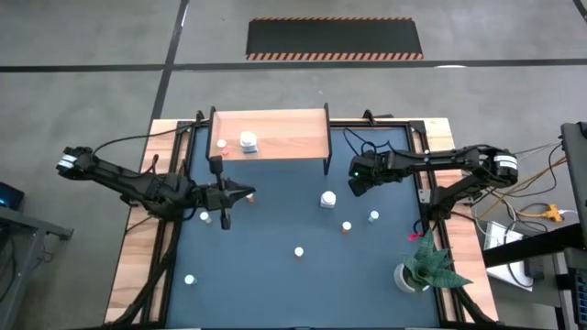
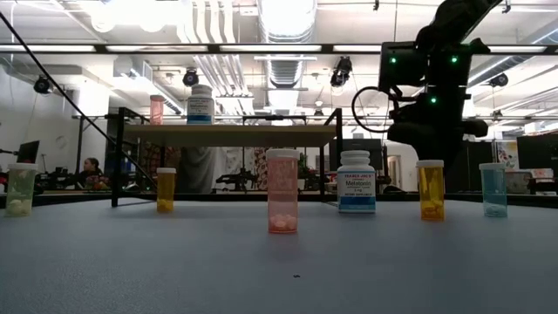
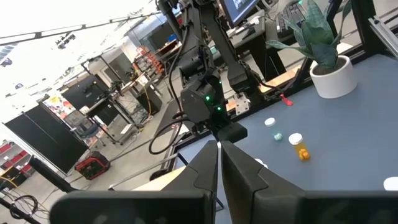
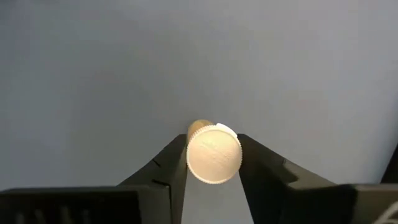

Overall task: Pick and place medicine bottles onto shelf by color
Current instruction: Put the yellow pill bottle on the shelf, then adjust the white pill bottle on the shelf

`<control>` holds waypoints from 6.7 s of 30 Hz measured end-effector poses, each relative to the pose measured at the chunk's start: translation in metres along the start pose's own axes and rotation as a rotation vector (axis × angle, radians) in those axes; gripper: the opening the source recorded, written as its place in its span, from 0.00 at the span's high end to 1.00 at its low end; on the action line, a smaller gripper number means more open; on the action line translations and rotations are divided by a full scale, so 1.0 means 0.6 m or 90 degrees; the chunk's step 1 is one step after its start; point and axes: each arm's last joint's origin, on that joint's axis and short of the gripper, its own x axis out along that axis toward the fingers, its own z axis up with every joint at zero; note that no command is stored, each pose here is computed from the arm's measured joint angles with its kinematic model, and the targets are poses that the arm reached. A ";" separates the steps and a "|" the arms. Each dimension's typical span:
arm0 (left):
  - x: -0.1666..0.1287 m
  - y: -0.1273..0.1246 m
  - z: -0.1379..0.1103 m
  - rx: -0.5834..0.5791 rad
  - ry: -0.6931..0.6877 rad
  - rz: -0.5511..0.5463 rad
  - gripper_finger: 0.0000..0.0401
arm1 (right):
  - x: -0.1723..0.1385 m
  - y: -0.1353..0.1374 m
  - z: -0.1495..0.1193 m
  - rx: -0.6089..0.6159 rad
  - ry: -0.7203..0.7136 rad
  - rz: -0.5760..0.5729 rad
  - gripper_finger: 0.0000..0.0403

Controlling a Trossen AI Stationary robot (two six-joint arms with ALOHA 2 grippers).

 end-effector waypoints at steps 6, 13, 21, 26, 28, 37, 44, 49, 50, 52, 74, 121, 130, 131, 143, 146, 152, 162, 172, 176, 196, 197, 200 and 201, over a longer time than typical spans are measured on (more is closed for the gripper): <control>0.000 0.000 0.000 0.000 0.000 0.000 0.99 | -0.009 -0.003 0.000 -0.003 -0.005 0.010 0.73; 0.000 0.000 -0.001 0.003 0.004 -0.002 0.99 | -0.091 -0.017 0.022 -0.046 0.004 0.019 0.70; 0.003 -0.002 -0.002 0.003 0.006 -0.002 0.99 | -0.223 -0.025 0.058 -0.109 -0.040 0.058 0.73; 0.009 -0.005 -0.002 0.003 0.007 0.007 0.99 | -0.283 -0.010 0.061 -0.164 -0.064 0.157 0.72; 0.011 -0.002 0.002 0.001 -0.003 0.035 0.99 | -0.305 -0.002 0.062 -0.181 -0.075 0.196 0.72; 0.005 0.011 0.016 0.019 -0.047 0.080 0.99 | -0.335 0.063 0.111 -0.261 -0.106 0.242 0.72; 0.009 0.006 0.012 0.030 -0.032 0.071 0.99 | -0.321 0.134 0.172 -0.332 -0.108 0.238 0.72; 0.010 0.005 0.010 0.035 -0.027 0.068 0.99 | -0.315 0.173 0.204 -0.375 -0.106 0.234 0.73; 0.010 0.005 0.010 0.036 -0.027 0.068 0.99 | -0.313 0.180 0.209 -0.382 -0.106 0.232 0.73; 0.010 0.005 0.010 0.036 -0.026 0.068 0.99 | -0.307 0.189 0.220 -0.392 -0.106 0.227 0.73; 0.010 0.004 0.010 0.037 -0.026 0.067 0.99 | -0.189 0.153 0.326 -0.383 -0.047 0.147 0.72; 0.010 0.004 0.010 0.033 -0.028 0.067 0.99 | -0.192 0.150 0.331 -0.391 -0.069 0.135 0.55; 0.011 0.003 0.010 0.034 -0.027 0.066 0.99 | -0.224 0.134 0.326 -0.380 -0.096 0.144 0.55; 0.011 0.003 0.010 0.034 -0.026 0.065 0.99 | -0.229 0.132 0.325 -0.378 -0.100 0.146 0.55; 0.026 -0.011 -0.030 0.008 0.130 0.068 0.99 | -0.300 0.096 0.307 -0.350 -0.162 0.172 0.55; 0.029 -0.003 -0.047 -0.027 0.241 0.073 1.00 | -0.315 0.090 0.301 -0.351 -0.176 0.178 0.55; 0.048 0.013 -0.053 -0.046 0.287 0.104 1.00 | -0.332 0.089 0.292 -0.412 -0.207 0.183 0.55; 0.062 0.049 -0.007 -0.057 0.210 0.223 1.00 | -0.392 0.095 0.218 -0.480 -0.199 0.245 0.55; 0.070 0.183 0.050 -0.052 0.327 0.197 1.00 | -0.436 0.096 0.119 -0.562 -0.250 0.313 0.55; 0.077 0.231 0.028 -0.051 0.441 0.162 1.00 | -0.424 0.103 0.094 -0.580 -0.256 0.329 0.55; 0.140 0.337 -0.097 -0.125 0.665 -0.075 1.00 | -0.383 0.103 0.070 -0.580 -0.207 0.312 0.55; 0.141 0.336 -0.097 -0.123 0.662 -0.082 1.00 | -0.383 0.102 0.070 -0.580 -0.208 0.312 0.55; 0.141 0.335 -0.096 -0.131 0.653 -0.097 1.00 | -0.383 0.103 0.070 -0.580 -0.210 0.313 0.55; 0.141 0.335 -0.095 -0.133 0.648 -0.100 1.00 | -0.383 0.103 0.070 -0.580 -0.210 0.313 0.55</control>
